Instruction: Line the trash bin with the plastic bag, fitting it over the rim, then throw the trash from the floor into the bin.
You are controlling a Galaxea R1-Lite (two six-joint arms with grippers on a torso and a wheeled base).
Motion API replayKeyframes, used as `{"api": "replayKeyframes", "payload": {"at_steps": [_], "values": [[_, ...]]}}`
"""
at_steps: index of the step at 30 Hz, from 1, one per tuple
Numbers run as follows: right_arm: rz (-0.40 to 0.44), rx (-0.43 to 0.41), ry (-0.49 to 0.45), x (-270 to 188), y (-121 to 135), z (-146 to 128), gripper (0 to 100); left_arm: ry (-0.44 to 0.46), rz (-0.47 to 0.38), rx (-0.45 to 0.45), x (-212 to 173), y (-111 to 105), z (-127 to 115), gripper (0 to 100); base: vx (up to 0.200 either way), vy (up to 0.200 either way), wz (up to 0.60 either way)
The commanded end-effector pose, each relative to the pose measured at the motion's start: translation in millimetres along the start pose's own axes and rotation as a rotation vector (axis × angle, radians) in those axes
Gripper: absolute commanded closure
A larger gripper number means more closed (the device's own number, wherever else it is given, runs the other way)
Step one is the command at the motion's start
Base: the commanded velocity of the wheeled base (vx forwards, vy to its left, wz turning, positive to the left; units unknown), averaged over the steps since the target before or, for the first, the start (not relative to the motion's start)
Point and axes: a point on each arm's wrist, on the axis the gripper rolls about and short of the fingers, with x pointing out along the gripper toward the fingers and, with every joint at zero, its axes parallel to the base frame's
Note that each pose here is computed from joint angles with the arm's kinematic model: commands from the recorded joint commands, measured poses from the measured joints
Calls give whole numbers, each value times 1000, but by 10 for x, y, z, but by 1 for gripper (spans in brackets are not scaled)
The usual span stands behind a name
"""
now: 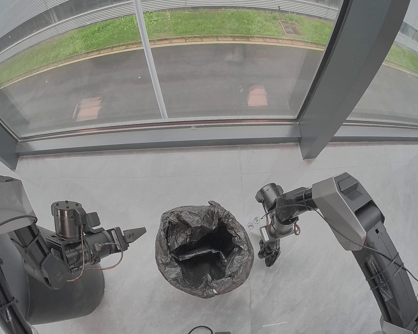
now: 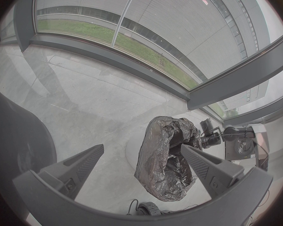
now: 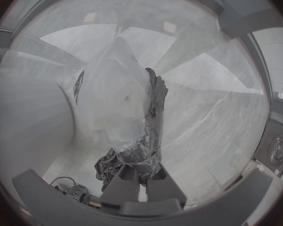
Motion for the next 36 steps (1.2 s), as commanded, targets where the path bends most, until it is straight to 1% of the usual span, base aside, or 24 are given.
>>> {"api": "replayKeyframes", "payload": {"at_steps": [1, 4, 6, 8, 9, 10, 11, 12, 13, 14, 15, 19, 22, 23, 25, 29, 31, 36], "values": [[27, -25, -141, -698, -47, 295, 100, 2, 1, -3, 1, 3, -4, 0, 0, 0, 0], [33, -38, -214, -1049, -79, 404, 100, 2, 0, -2, 3, 0, -6, 0, 0, 0, 0], [43, -66, -265, -1313, -87, 460, 100, 2, 0, -2, 3, 0, -6, 0, 0, 0, 0], [51, -108, -293, -1557, -74, 475, 100, 0, -2, -3, 2, -4, 1, 0, 0, 0, 0], [52, -109, -295, -1573, -71, 475, 100, 0, -2, -3, 2, -4, 1, 0, 0, 0, 0], [71, -135, -311, -1827, -16, 454, 100, -1, 0, -5, -4, -1, 2, 0, 0, 0, 0], [88, -146, -321, -1955, 14, 439, 100, 0, -2, -4, -3, -5, 0, 0, 0, 0, 0], [97, -152, -321, -2003, 29, 429, 100, 0, -2, -4, -3, -5, 0, 0, 0, 0, 0], [131, -180, -324, -2143, 104, 389, 100, 1, -1, -5, 0, -3, -3, 0, 0, 0, 0], [141, -188, -325, -2184, 121, 378, 100, 2, 0, -5, 3, 0, -6, 0, 0, 0, 0], [169, -233, -336, -2356, 214, 326, 100, 2, 0, -5, 3, 0, -6, 0, 0, 0, 0], [197, -346, -367, -2702, 416, 192, 100, 0, 0, -5, 3, 2, 0, 0, 0, 0, 0], [219, -403, -376, -2925, 577, 62, 100, 2, 1, -4, 6, 4, -3, 0, 0, 0, 0], [220, -406, -374, -2928, 588, 53, 100, 2, 0, -4, 7, 0, -5, 0, 0, 0, 0], [232, -451, -350, -3020, 725, -68, 100, 4, 0, -4, 5, 2, -9, 0, 0, 0, 0], [245, -488, -338, -3040, 870, -154, 100, 1, -1, -3, 0, -3, -3, 0, 0, 0, 0], [245, -499, -331, -3004, 912, -167, 100, 2, 0, -4, 3, 0, -6, 0, 0, 0, 0], [237, -520, -281, -2723, 1055, -181, 100, 2, 1, -4, 0, 4, -6, 0, 0, 0, 0]]}}
